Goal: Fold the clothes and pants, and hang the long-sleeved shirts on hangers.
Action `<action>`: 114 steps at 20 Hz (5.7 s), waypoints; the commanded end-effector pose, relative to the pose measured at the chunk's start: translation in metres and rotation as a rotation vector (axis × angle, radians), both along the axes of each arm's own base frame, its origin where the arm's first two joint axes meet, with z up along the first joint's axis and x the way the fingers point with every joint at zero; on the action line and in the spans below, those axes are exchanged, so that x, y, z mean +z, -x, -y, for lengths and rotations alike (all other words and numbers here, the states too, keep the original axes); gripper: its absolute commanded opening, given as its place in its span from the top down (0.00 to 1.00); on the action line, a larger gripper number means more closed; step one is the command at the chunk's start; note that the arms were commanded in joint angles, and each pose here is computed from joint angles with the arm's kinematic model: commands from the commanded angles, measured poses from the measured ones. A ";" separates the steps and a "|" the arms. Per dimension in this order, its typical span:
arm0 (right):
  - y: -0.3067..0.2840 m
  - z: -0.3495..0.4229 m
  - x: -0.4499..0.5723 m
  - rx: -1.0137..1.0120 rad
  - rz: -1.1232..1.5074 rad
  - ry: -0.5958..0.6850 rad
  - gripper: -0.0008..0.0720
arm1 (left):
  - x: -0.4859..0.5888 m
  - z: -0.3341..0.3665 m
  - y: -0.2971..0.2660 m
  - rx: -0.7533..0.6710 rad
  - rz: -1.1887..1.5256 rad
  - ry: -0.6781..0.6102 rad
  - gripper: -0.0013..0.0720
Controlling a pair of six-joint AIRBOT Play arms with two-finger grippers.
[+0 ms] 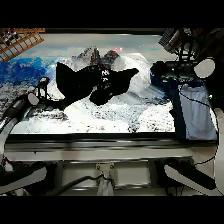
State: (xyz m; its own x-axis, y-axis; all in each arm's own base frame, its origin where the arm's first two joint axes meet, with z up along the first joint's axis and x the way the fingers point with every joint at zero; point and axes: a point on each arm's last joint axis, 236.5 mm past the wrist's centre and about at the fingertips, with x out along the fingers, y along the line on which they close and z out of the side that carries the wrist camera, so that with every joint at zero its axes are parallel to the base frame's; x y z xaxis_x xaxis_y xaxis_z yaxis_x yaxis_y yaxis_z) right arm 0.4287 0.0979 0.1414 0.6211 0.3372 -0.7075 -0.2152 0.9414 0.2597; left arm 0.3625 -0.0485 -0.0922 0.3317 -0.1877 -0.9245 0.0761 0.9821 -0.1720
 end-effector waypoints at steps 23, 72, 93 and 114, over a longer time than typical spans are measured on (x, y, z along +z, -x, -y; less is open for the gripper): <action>-0.036 -0.077 -0.195 -0.192 -0.464 -0.413 0.35 | 0.114 0.020 -0.024 -0.092 0.312 0.000 0.98; 0.257 -0.105 0.325 0.382 0.448 -0.550 0.96 | 0.638 -0.081 0.221 0.227 1.774 -0.601 0.98; -0.048 -0.037 -0.113 -0.186 -0.302 -0.164 0.48 | 0.125 -0.068 -0.108 0.226 0.215 -0.191 0.21; 0.008 -0.016 -0.230 -0.125 -0.504 -0.044 0.67 | 0.139 -0.010 0.082 0.302 0.072 0.181 0.48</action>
State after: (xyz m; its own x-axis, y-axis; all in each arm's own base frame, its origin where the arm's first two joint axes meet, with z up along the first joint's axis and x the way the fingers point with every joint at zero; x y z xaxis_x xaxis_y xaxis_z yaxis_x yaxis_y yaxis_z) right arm 0.4144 0.1069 -0.0796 0.2319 0.3216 -0.9181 0.0574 0.9376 0.3429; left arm 0.2994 -0.0341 0.0571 0.5067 -0.2160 -0.8346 -0.1931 0.9150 -0.3541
